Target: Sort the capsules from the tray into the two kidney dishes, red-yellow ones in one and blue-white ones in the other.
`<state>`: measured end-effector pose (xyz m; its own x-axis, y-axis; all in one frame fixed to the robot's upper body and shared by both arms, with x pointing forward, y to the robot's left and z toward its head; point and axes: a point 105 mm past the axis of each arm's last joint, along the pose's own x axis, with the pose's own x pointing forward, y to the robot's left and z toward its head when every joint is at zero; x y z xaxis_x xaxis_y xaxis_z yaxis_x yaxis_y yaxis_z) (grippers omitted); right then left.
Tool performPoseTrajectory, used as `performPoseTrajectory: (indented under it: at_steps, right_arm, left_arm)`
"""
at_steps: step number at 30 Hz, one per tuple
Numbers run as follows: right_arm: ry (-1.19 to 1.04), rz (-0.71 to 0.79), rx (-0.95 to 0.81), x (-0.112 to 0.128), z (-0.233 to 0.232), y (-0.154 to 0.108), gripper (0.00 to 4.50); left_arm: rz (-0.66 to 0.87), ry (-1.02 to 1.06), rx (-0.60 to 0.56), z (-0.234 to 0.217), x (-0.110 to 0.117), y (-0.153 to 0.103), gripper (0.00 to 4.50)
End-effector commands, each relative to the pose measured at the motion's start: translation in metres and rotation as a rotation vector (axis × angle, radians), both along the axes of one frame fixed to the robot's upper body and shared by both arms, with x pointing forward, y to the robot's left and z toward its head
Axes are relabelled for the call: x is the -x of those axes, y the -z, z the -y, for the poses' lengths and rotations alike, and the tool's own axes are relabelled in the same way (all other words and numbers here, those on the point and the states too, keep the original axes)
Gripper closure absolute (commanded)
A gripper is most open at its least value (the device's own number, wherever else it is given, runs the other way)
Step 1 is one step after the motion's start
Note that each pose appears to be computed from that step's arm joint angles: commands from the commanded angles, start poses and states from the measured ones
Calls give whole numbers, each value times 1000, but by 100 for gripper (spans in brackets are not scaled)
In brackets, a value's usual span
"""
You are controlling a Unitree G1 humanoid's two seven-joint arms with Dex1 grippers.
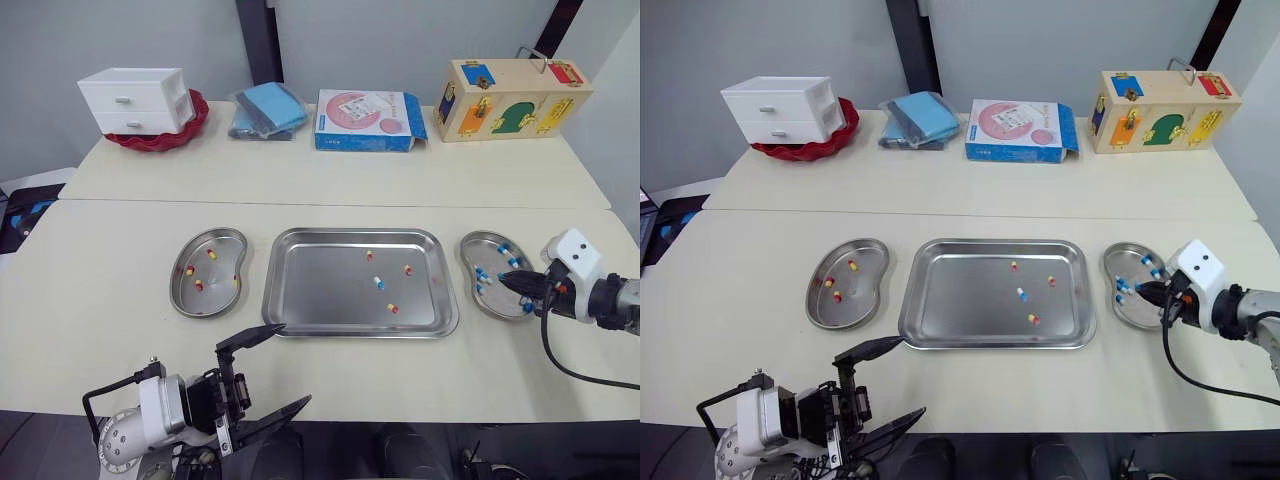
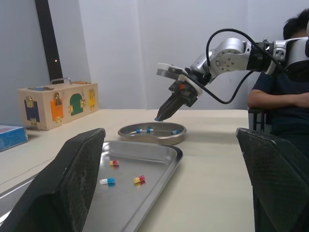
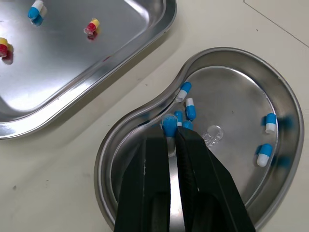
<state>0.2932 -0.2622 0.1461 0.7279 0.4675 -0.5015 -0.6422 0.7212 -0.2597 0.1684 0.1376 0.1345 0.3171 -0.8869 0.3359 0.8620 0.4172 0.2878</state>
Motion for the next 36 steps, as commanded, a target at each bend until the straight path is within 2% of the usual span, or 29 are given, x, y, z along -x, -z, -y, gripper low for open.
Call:
performPoseTrajectory:
  at_steps: [1,18,20,24,29,33,36]
  right_arm:
    - [-1,40,11,-2,1,-10,448]
    - [0,39,21,-1,-1,-7,448]
    - [5,45,24,-2,0,-8,381]
    - [17,36,33,-1,3,-6,293]
    - [14,36,32,-1,3,-6,153]
    - [10,35,29,0,2,-6,18]
    - [8,34,26,0,1,-6,6]
  left_arm:
    - [21,9,0,5,2,-8,0]
    - [11,11,-14,7,3,-10,0]
    - [12,8,-16,6,2,-10,0]
    - [6,7,-19,4,4,-8,0]
    - [3,3,-23,2,4,-6,0]
    - [-1,2,-24,0,5,-5,0]
    - [-4,3,-27,-1,6,-3,0]
